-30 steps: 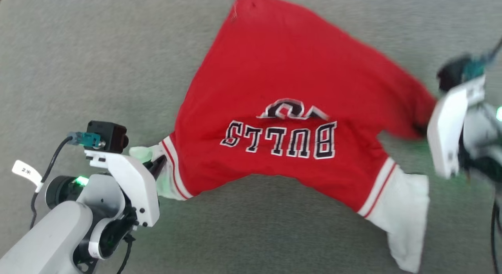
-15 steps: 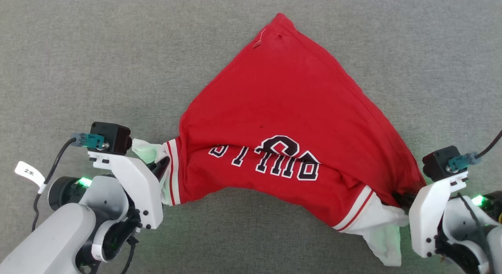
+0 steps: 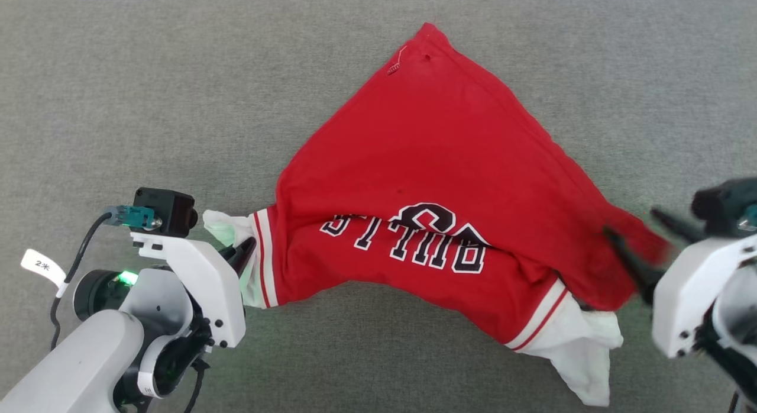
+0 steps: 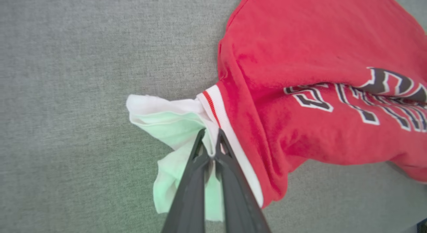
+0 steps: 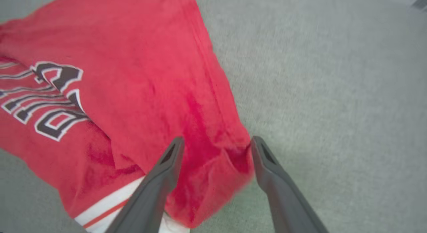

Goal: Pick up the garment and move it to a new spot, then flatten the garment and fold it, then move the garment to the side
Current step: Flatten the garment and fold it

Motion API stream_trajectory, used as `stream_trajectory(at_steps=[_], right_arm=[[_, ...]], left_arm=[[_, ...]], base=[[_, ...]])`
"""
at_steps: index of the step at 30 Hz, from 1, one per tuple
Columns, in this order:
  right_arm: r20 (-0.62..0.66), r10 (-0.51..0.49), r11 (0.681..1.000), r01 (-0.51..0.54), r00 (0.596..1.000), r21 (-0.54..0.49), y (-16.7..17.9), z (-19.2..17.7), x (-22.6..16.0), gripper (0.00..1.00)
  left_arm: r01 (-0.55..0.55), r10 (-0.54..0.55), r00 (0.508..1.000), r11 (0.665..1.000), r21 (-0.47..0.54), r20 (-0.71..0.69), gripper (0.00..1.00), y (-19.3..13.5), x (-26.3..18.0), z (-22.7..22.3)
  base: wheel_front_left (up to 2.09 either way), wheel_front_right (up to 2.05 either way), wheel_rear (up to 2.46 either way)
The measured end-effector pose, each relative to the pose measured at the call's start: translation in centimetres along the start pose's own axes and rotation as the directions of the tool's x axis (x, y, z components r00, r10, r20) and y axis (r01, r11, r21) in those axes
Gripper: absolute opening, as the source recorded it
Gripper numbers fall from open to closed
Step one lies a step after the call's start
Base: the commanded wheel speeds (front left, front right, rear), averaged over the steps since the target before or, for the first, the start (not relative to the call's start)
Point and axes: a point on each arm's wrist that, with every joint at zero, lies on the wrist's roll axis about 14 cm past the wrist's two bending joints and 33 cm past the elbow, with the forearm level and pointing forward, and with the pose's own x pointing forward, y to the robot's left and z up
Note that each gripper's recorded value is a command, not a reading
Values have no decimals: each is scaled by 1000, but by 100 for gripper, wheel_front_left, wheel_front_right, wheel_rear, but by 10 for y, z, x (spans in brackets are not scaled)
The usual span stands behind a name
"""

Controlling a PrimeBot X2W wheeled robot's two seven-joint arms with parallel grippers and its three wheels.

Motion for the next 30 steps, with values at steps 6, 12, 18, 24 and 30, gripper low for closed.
stream_trajectory(at_steps=[6, 12, 18, 24, 30], right_arm=[[167, -2, 998, 14, 986, -69, 6, 58, 3, 100], [230, 61, 993, -36, 971, -114, 22, 95, 40, 100], [165, 116, 980, -86, 979, -177, 33, 111, 95, 100], [76, 174, 969, -157, 982, -191, 53, 117, 143, 100], [-62, 192, 953, -201, 979, -228, 71, 114, 190, 100]], left_arm=[[-10, 10, 1000, 1000, -20, 7, 0, 4, -4, -2], [-5, 6, 1000, 999, -34, 7, 0, 5, -7, -7], [-4, 5, 1000, 999, -46, 17, 0, 5, -12, -10], [-22, 24, 999, 997, -71, 24, 0, 10, -18, -14], [-50, 54, 998, 993, -108, 32, 0, 19, -24, -20]], base=[[0, 0, 0], [0, 0, 0], [0, 0, 0], [0, 0, 0], [0, 0, 0]])
